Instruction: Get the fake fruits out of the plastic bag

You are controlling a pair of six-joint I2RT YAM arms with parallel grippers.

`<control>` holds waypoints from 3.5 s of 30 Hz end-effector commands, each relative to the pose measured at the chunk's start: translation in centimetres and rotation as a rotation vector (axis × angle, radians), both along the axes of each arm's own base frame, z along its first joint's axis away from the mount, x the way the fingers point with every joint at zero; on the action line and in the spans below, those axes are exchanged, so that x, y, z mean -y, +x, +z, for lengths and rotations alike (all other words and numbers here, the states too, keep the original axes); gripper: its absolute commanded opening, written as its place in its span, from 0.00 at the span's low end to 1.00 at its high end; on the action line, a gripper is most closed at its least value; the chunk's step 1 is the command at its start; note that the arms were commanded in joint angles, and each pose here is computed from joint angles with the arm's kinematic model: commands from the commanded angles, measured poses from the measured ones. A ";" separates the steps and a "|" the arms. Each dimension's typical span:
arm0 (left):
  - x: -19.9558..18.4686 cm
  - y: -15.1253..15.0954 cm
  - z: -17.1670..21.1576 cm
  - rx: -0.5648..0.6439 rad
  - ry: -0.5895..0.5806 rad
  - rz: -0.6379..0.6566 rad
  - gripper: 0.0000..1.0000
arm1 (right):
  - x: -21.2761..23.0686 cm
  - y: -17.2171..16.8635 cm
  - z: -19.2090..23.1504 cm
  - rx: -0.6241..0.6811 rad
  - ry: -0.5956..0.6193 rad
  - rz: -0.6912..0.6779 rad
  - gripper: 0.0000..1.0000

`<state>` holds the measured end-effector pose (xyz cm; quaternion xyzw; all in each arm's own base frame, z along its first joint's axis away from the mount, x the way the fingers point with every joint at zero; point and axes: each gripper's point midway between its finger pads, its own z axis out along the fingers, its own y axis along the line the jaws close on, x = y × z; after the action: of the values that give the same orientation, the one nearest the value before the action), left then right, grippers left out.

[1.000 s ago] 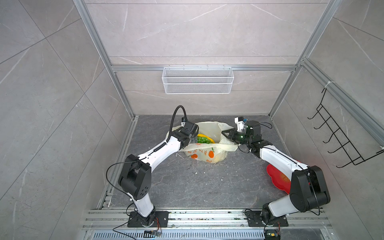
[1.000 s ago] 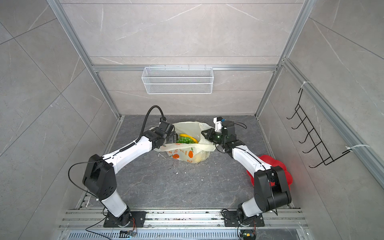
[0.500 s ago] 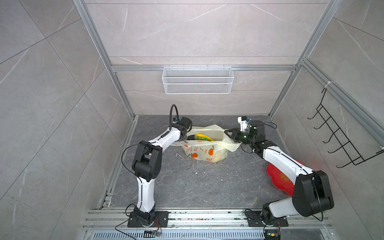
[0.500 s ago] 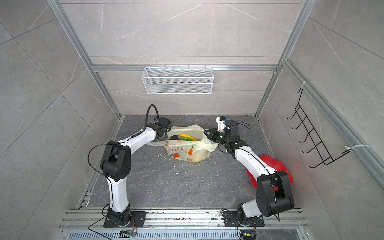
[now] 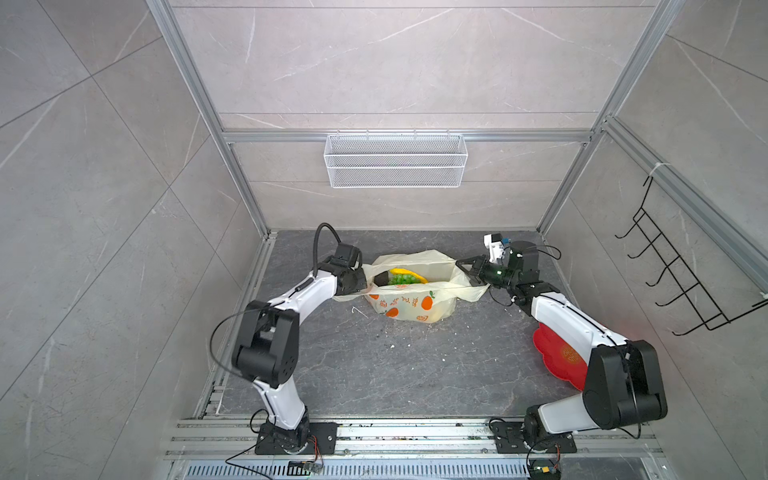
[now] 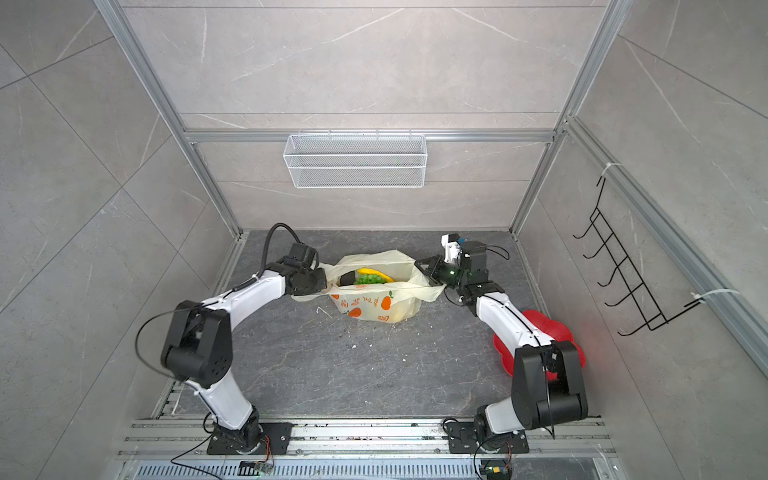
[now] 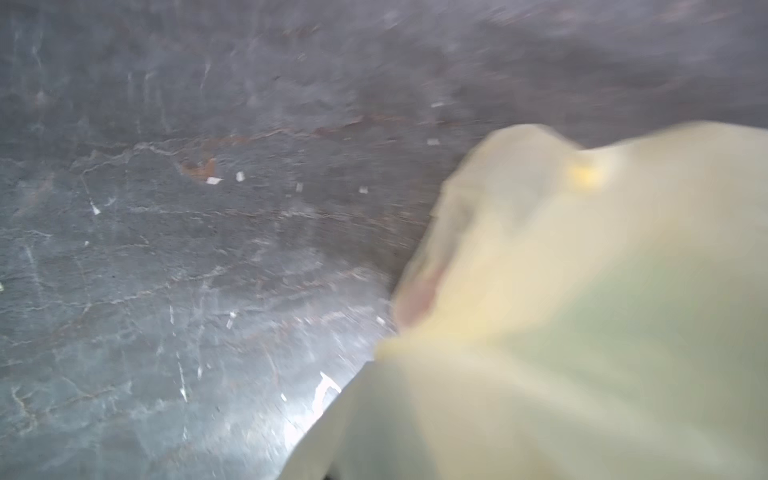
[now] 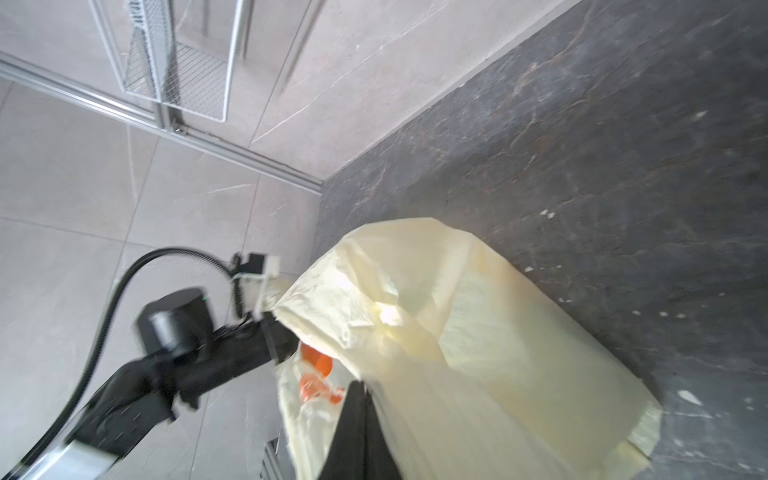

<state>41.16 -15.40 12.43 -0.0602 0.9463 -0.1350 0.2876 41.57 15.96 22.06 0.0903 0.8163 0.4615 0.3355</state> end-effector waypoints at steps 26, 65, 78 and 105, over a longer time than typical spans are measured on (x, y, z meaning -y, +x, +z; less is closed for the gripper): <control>-12.4 3.6 2.4 0.139 -0.562 0.467 0.00 | 2.4 2.8 0.5 0.082 0.040 -0.029 0.00; -9.2 2.1 1.0 0.048 -0.098 0.376 0.00 | -2.1 -1.2 7.1 0.230 0.226 0.133 0.00; -9.9 3.1 7.9 0.252 -0.309 0.373 0.00 | -3.4 4.0 3.5 0.170 0.055 0.083 0.00; -2.2 -1.8 5.2 0.228 -0.224 0.147 0.00 | -3.1 -3.7 0.5 -0.052 -0.834 -0.220 0.85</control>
<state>39.14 -13.32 15.89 -0.1540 0.8926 -0.2211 0.3615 39.01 21.38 25.59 0.0099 0.9040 0.1608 0.3959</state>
